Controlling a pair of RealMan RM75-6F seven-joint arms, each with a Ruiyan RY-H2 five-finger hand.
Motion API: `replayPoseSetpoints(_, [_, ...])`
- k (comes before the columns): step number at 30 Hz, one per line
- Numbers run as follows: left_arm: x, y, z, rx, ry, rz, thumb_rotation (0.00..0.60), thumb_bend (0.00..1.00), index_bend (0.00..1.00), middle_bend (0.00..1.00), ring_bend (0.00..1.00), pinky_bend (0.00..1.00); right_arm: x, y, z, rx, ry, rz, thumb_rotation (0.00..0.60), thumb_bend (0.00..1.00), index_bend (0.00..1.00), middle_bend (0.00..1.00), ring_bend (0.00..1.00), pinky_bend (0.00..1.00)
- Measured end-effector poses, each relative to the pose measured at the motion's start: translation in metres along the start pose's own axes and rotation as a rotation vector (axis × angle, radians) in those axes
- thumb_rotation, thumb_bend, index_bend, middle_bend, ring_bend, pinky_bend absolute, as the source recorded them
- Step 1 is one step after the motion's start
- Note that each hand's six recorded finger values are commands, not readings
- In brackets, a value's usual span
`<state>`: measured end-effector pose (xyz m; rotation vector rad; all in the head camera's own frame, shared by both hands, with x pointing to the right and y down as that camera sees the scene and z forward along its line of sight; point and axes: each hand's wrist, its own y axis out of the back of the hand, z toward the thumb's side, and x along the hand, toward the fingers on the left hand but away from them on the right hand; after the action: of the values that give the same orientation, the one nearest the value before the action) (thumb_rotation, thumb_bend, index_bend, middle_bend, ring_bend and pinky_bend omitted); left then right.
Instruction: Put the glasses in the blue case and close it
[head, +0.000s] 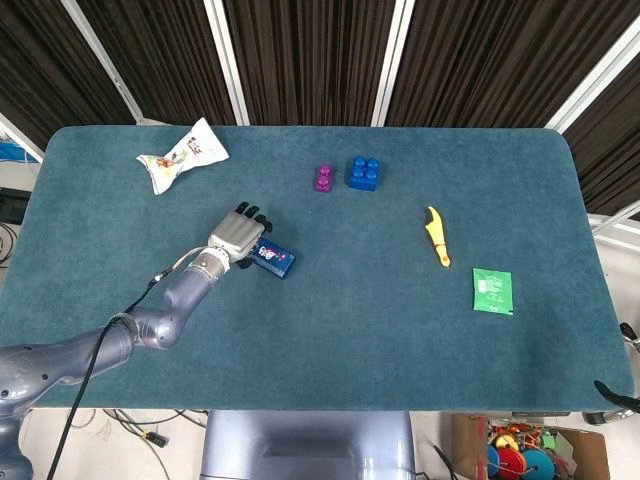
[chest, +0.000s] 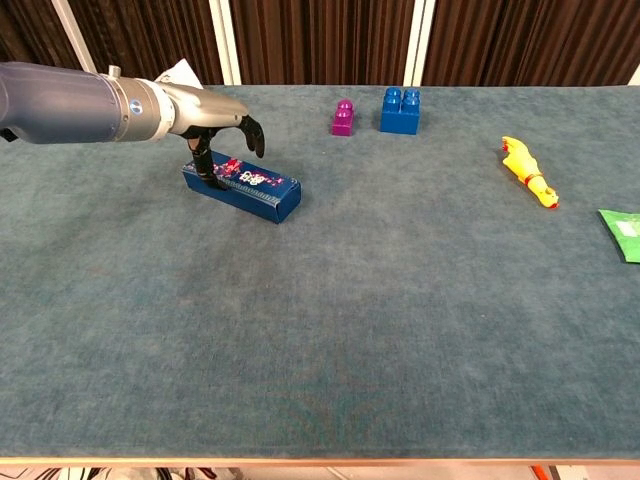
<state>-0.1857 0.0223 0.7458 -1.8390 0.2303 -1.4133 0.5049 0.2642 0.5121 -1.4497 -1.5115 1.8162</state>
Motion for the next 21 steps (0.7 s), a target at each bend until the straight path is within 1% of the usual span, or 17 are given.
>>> replayPoseSetpoints(4, [0.0040,-0.0039,0.0041,0.015,-0.005,-0.009,0.600,0.26,0.26,0.23,0.03,0.01,-0.0002,0.0004,-0.0001,-0.001,0.000,-0.001,0.600,0.17,0.00,0.02,0.13,0.24])
replayPoseSetpoints(9, [0.0067,-0.0031,0.0058,0.013,-0.001,0.000,0.600,0.28,0.27,0.26,0.03,0.01,-0.0002,0.0002,-0.0001,0.000,0.000,0.000,0.600,0.17,0.00,0.02,0.13,0.24])
replayPoseSetpoints(14, [0.0077,-0.0041,0.0055,0.017,0.001,0.000,0.600,0.28,0.28,0.28,0.03,0.01,-0.0002,0.0000,-0.0001,0.000,0.000,0.001,0.600,0.17,0.00,0.02,0.13,0.24])
replayPoseSetpoints(21, [0.0086,-0.0055,0.0060,0.021,0.001,-0.007,0.600,0.35,0.30,0.34,0.03,0.01,-0.0002,-0.0005,-0.0002,0.001,-0.001,0.004,0.600,0.17,0.00,0.02,0.13,0.24])
